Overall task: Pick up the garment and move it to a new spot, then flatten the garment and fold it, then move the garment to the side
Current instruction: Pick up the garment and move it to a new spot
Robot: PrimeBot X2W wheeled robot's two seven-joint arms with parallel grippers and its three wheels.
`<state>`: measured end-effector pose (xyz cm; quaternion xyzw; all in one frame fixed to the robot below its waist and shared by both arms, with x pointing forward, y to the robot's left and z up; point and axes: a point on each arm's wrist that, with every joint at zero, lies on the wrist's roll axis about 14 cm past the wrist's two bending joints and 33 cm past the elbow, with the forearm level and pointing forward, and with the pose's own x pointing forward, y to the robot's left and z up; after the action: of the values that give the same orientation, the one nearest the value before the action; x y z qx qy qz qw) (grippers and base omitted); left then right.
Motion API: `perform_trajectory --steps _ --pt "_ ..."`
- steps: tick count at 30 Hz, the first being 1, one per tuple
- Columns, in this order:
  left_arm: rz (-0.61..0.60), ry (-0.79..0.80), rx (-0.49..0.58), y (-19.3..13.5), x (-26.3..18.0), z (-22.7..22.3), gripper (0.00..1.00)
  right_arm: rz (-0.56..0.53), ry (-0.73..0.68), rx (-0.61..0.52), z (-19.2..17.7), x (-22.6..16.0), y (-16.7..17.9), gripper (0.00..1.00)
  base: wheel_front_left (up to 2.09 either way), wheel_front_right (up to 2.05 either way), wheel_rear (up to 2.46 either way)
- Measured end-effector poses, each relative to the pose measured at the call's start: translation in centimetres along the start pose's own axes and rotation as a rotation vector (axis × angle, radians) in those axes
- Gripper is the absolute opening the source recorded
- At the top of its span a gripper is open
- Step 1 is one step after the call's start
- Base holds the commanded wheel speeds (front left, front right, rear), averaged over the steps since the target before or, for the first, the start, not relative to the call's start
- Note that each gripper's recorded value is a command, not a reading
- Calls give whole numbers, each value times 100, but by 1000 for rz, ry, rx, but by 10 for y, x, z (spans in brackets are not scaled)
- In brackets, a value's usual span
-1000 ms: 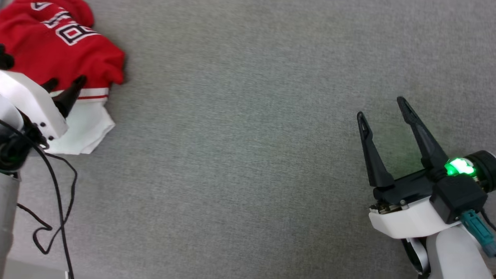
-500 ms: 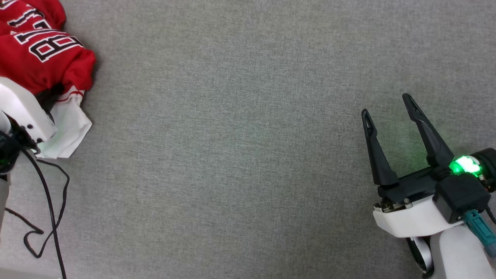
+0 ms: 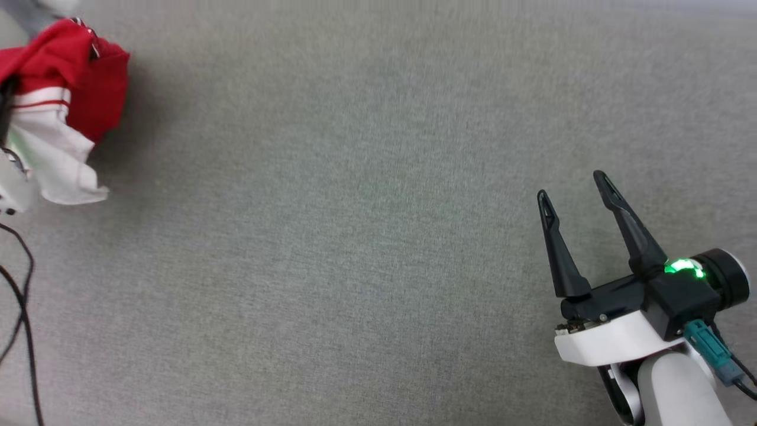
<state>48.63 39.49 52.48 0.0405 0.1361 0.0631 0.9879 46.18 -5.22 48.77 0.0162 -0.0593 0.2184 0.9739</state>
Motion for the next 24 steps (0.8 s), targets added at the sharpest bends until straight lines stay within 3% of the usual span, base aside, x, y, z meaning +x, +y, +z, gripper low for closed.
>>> perform_trajectory --steps 6,12,19,24 --pt "-10 -225 135 3 -31 79 0 -24 -57 -13 34 -13 1 100 0 0 0" --pt "-71 -408 234 -24 -57 142 0 -84 -97 -19 58 -33 -12 100 0 0 0" --pt "-247 -546 281 -101 -63 188 0 -228 -130 -21 77 -65 -54 100 0 0 0" --pt "-429 -609 270 -184 -68 203 0 -327 -135 -37 84 -92 -79 100 0 0 0"
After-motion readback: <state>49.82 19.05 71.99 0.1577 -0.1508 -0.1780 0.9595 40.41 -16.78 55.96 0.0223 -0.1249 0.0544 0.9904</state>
